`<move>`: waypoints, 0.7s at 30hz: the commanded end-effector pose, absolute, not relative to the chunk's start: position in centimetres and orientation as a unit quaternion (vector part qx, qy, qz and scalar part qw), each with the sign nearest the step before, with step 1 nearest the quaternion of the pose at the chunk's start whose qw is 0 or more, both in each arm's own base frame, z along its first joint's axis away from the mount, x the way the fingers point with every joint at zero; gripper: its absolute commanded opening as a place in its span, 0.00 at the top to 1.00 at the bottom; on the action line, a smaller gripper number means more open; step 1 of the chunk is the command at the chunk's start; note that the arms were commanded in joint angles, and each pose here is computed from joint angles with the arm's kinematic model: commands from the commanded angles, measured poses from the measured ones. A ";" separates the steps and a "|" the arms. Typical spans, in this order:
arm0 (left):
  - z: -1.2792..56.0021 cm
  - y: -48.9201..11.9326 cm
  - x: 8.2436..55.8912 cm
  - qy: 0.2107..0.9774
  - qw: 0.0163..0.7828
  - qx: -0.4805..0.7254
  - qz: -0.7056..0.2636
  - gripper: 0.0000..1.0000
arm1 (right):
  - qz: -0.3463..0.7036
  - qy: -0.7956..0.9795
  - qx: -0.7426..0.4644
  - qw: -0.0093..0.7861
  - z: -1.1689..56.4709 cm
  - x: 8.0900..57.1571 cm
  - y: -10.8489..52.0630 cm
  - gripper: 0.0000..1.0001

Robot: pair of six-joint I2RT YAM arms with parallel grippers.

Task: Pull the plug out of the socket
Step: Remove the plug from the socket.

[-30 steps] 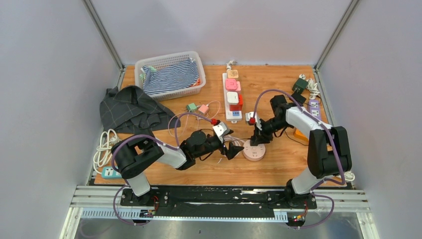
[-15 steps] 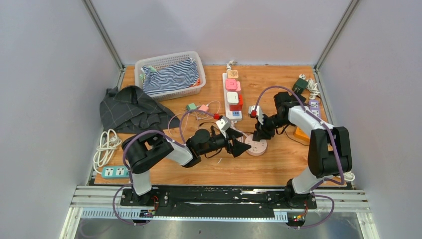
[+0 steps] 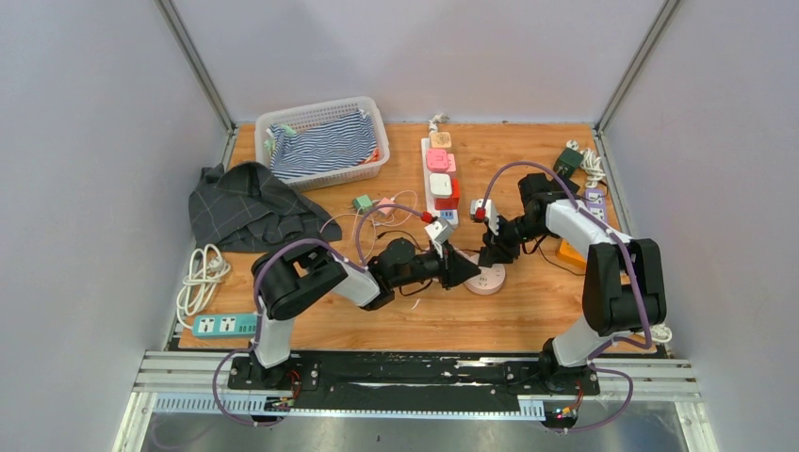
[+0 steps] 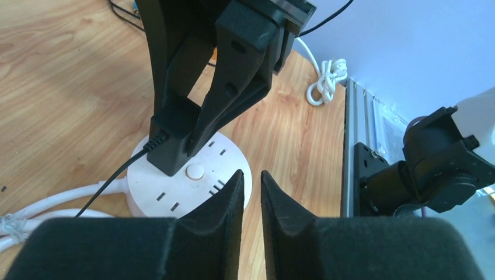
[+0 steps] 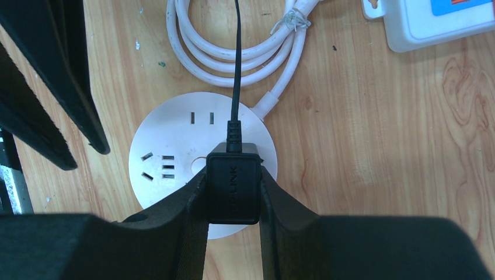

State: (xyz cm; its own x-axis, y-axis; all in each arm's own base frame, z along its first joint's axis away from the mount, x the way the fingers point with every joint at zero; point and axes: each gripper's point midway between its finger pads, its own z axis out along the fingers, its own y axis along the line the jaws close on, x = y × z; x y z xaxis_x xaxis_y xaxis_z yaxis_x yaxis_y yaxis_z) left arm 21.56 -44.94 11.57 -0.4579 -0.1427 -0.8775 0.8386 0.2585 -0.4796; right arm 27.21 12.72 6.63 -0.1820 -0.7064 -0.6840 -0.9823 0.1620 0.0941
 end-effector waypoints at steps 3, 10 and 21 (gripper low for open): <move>9.3 -45.8 21.4 0.675 0.422 0.297 -0.527 0.83 | 0.256 0.739 -0.582 0.222 5.3 27.1 11.3 1.00; 8.2 -46.2 21.2 0.684 0.401 0.315 -0.521 0.87 | 0.259 0.740 -0.583 0.217 5.1 27.0 11.3 1.00; 7.6 -46.5 21.1 0.690 0.392 0.317 -0.520 0.87 | 0.262 0.736 -0.586 0.216 5.3 26.8 11.4 1.00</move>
